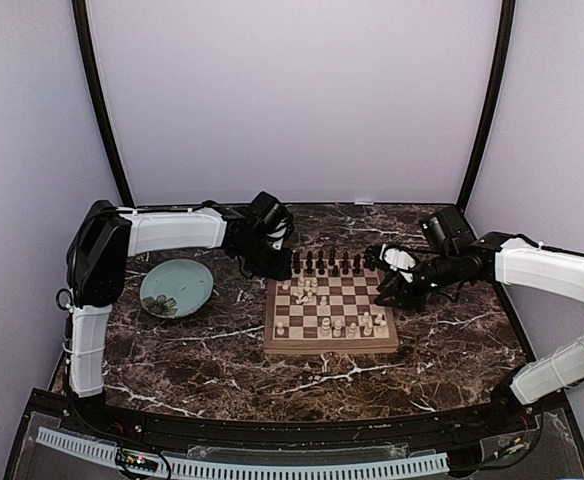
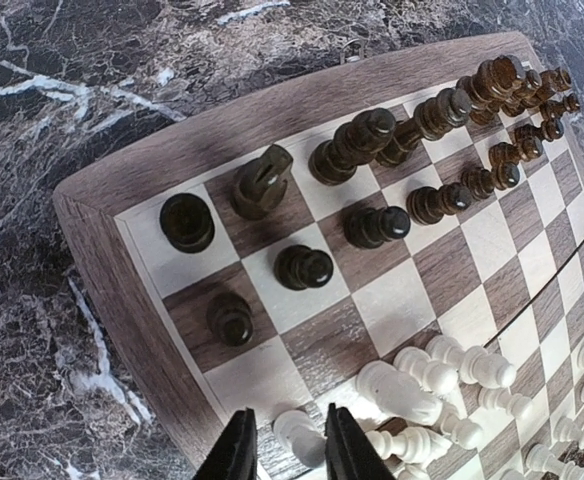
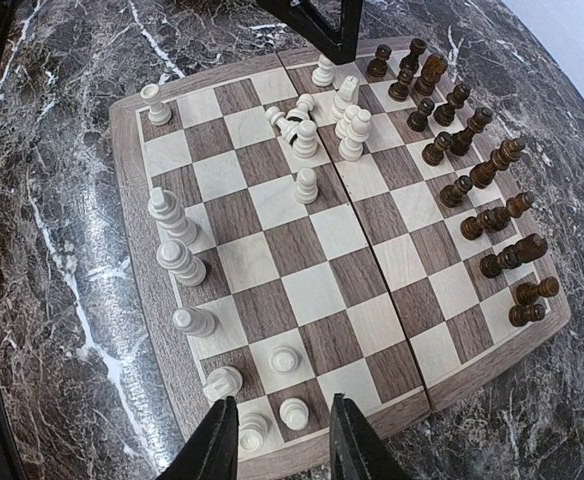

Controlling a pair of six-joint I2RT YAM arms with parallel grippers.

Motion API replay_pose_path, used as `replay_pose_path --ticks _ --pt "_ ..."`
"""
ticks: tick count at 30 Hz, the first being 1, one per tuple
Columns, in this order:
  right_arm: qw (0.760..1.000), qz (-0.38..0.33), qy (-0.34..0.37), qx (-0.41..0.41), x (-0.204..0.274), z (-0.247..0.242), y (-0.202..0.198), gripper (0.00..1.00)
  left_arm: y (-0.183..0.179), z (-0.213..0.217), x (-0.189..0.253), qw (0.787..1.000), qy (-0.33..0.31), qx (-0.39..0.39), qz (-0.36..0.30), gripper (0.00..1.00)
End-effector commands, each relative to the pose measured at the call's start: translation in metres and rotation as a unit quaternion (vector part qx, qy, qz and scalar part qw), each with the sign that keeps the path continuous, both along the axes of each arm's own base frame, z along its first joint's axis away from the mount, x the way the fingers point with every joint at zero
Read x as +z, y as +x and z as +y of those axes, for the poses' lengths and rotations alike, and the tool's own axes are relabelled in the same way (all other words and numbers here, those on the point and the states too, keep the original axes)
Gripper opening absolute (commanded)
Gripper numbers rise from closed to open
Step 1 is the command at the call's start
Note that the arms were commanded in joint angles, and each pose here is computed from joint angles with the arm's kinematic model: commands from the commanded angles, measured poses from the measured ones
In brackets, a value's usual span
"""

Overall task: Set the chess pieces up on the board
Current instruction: Pick up the pawn from the chessboard.

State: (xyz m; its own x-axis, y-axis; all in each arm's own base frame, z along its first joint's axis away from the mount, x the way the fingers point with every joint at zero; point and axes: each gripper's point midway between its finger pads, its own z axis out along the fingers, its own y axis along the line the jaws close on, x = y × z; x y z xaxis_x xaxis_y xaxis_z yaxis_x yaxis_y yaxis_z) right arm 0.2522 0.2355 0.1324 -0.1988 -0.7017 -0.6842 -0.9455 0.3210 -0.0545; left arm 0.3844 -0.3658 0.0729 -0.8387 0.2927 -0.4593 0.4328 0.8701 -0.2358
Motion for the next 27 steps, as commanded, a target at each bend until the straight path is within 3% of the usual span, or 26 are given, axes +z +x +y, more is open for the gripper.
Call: replay_pose_path --ticks 1,6,20,27 --pt "1.000 -0.014 0.006 0.003 0.004 0.001 0.002 0.33 -0.002 -0.001 -0.003 1.000 0.005 -0.004 0.016 0.27" --pt "1.000 -0.013 0.005 0.003 0.003 0.001 0.002 0.33 -0.003 -0.002 -0.004 1.000 0.003 -0.006 0.021 0.30" --pt "1.000 -0.013 0.004 0.003 0.002 0.001 0.003 0.33 -0.004 -0.002 0.005 1.000 0.002 -0.004 0.016 0.28" --pt "1.000 -0.012 0.004 0.003 0.002 0.001 0.003 0.33 -0.006 0.000 0.007 1.000 0.003 -0.004 0.019 0.17"
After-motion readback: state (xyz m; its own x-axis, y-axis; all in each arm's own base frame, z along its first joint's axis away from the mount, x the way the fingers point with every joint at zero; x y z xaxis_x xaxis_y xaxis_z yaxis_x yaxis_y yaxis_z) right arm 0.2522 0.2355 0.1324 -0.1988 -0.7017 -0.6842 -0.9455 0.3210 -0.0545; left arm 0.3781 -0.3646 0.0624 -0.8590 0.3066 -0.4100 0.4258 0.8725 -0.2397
